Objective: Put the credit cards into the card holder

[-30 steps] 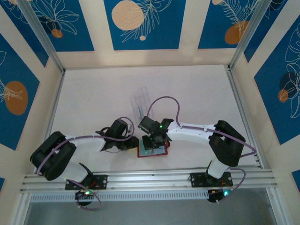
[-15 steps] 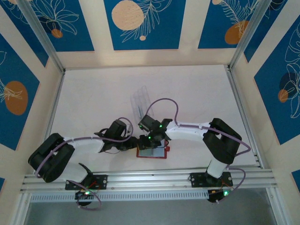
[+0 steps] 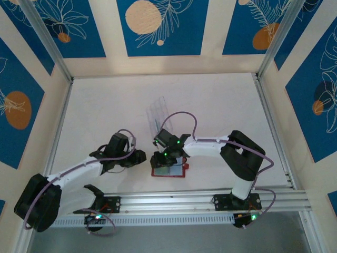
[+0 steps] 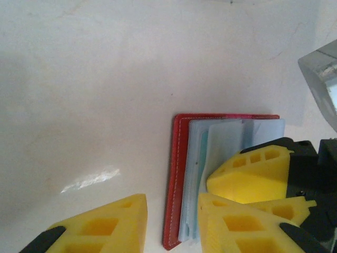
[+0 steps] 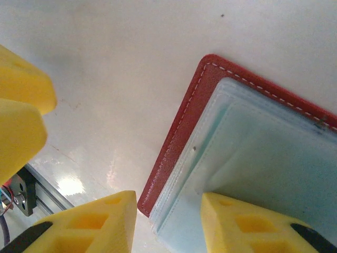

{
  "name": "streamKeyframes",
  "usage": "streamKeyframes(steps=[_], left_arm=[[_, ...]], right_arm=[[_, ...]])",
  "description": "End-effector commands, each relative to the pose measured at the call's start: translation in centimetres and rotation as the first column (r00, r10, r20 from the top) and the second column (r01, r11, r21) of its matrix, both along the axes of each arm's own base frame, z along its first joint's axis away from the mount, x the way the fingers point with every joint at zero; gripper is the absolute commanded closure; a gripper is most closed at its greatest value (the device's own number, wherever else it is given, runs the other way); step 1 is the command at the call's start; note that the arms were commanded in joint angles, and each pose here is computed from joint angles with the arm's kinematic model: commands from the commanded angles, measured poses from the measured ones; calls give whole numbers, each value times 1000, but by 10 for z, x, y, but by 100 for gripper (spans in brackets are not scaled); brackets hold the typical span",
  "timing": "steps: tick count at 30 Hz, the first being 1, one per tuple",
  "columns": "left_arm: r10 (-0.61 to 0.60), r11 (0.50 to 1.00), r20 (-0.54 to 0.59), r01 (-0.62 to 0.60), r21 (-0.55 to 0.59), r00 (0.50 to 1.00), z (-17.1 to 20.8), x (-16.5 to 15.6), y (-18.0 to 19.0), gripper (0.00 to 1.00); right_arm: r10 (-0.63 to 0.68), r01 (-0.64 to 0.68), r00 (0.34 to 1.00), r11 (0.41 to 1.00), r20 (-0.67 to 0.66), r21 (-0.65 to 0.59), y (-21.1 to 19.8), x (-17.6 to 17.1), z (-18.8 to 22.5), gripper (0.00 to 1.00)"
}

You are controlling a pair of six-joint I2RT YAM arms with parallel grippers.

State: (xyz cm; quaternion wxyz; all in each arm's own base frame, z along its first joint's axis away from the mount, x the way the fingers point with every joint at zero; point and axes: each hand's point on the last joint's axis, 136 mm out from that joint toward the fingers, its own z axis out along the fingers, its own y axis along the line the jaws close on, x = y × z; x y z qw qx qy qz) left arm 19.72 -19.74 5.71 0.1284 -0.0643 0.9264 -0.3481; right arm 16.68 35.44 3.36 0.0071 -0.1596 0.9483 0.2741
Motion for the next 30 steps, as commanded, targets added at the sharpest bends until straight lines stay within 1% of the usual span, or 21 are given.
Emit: streamKeyframes(steps=[1, 6, 10, 15, 21, 26, 30], left_arm=[[-15, 999, -7, 16, 44, 1000, 1, -2, 7, 69], [-55, 997, 22, 54, 50, 998, 8, 4, 3, 67], [-91, 995, 38, 89, 38, 995, 12, 11, -5, 67], [-114, 993, 44, 113, 15, 993, 14, 19, -15, 67], [-128, 992, 43, 129, -16, 991, 12, 27, -26, 67], [-125, 991, 43, 127, -38, 991, 13, 34, -33, 67], [-118, 992, 47, 120, -40, 992, 15, 37, -34, 67]], right_arm=[[42, -41, 999, 998, 23, -38, -10, -2, -5, 59], [81, -76, 986, 996, 143, -38, -13, 14, 36, 51], [82, -69, 977, 995, 197, -70, -21, 35, 56, 46], [28, -4, 968, 996, 250, -94, -33, 75, 76, 43], [-43, 79, 948, 992, 316, -102, -43, 130, 102, 30], [-55, 114, 930, 983, 363, -144, -45, 172, 113, 31], [-53, 125, 936, 975, 348, -186, -48, 199, 108, 40]])
